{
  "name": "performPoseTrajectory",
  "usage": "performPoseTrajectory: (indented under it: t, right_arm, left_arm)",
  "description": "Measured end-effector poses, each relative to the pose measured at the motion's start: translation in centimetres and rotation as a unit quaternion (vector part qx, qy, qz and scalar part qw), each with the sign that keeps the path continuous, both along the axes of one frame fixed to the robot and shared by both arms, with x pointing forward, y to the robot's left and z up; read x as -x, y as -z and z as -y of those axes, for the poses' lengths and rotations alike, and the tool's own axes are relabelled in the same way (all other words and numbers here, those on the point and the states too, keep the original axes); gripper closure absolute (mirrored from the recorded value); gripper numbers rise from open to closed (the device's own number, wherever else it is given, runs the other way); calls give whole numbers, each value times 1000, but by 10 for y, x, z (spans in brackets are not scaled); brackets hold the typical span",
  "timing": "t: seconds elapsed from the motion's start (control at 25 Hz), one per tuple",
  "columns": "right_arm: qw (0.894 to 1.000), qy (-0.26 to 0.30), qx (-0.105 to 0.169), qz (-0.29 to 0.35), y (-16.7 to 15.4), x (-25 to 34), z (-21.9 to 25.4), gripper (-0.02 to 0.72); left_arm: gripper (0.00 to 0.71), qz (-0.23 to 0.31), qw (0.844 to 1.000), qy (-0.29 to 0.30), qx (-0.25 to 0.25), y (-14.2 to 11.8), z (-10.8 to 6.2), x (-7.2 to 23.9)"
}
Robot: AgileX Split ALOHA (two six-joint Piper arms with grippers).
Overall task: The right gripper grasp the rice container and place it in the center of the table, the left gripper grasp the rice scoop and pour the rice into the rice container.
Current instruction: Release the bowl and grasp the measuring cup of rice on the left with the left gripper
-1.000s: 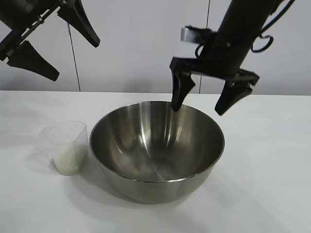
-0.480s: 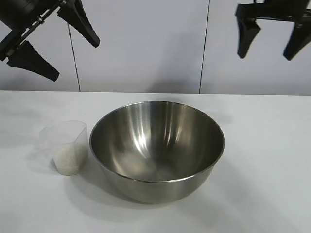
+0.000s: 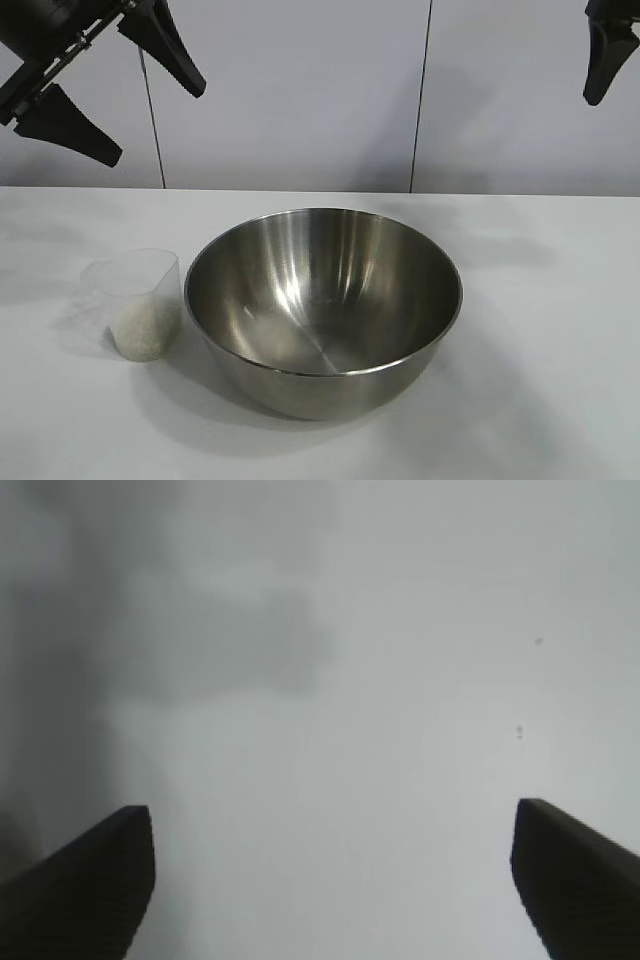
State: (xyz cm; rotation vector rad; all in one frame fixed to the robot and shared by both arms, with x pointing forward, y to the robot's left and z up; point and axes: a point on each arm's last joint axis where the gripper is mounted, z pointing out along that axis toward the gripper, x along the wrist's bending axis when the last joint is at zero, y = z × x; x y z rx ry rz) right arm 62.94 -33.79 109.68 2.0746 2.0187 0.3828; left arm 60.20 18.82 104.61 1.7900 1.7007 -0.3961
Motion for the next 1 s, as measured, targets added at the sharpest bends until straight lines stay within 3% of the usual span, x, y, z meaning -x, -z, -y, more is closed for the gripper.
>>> performPoseTrajectory:
  t: [0.28, 0.56, 0.72, 0.84, 1.0]
  right_arm:
    - [997, -1, -7, 74, -63, 73, -11, 76]
    - [985, 9, 2, 173, -114, 184, -23, 77]
    - [970, 44, 30, 238, -123, 267, -26, 82]
    - [952, 66, 68, 292, -117, 327, -25, 82]
    - [926, 76, 78, 361, -97, 390, -31, 82]
  left_arm:
    - [25, 0, 1000, 0, 0, 0, 0, 0]
    - [25, 0, 1000, 0, 0, 0, 0, 0]
    - [25, 0, 1000, 0, 0, 0, 0, 0]
    - [25, 0, 1000, 0, 0, 0, 0, 0]
    - [25, 0, 1000, 0, 0, 0, 0, 0]
